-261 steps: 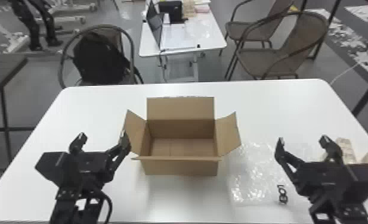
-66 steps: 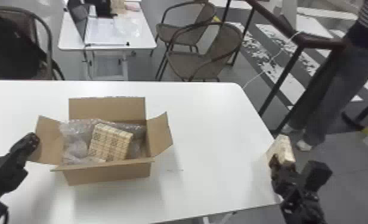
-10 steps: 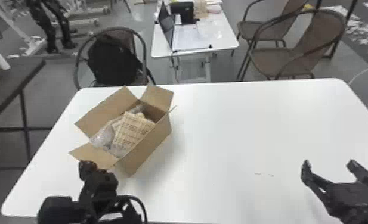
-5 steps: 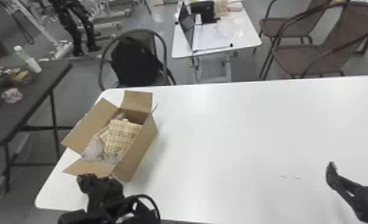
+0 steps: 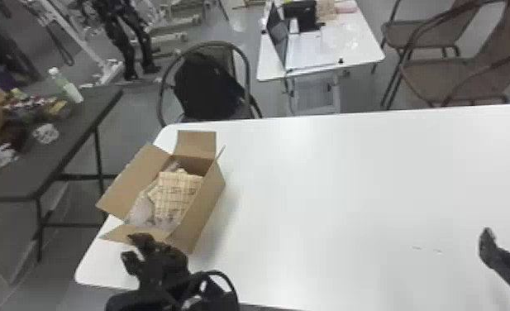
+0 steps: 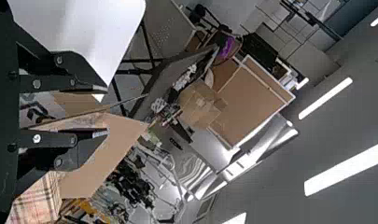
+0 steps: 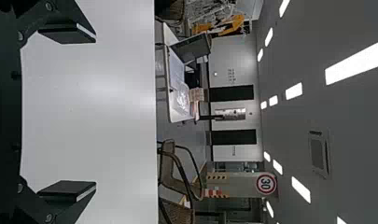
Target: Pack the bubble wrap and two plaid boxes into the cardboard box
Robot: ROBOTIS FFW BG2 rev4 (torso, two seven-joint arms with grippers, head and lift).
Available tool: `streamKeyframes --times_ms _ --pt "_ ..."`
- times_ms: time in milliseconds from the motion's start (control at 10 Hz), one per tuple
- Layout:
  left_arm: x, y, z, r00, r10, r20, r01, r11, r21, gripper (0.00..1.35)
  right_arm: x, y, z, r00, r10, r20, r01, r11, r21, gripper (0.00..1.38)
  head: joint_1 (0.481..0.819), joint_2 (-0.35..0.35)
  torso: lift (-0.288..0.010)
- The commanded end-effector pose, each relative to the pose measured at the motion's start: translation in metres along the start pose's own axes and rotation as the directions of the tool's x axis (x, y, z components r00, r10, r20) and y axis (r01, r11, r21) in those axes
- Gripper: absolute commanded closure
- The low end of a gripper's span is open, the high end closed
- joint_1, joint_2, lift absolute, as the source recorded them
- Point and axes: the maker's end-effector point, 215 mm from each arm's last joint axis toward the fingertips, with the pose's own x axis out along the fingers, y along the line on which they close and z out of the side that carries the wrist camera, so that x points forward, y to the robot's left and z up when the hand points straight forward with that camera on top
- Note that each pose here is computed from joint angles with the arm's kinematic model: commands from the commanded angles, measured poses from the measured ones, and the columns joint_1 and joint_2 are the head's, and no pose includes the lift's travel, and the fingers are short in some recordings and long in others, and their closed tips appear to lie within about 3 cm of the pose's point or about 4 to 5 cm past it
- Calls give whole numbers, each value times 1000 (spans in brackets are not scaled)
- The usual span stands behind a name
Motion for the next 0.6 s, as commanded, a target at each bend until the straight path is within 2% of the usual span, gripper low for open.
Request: streamKeyframes --times_ms 0,100,200,300,400,500 --pt "0 -40 36 978 -163 127 154 985 79 -2 0 2 7 1000 5 11 -5 1000 -29 182 695 300 -109" --pt "-10 -78 56 941 -302 154 274 945 176 -2 0 5 15 1000 9 22 -8 999 -46 182 695 298 -109" --pt "-31 -110 57 896 -433 103 391 877 280 -2 -1 8 22 1000 11 28 -9 998 -64 182 695 282 -109" --pt "-53 -128 46 849 -529 19 497 809 313 -2 -2 11 26 1000 9 27 -7 997 -81 182 695 267 -109" --pt "-78 -136 18 798 -591 -119 596 742 306 4 -5 12 25 1000 8 22 -7 997 -74 182 695 222 -109" --pt "-100 -129 -8 750 -616 -242 661 680 316 65 -9 13 20 1000 9 3 -8 997 -74 182 695 174 -109"
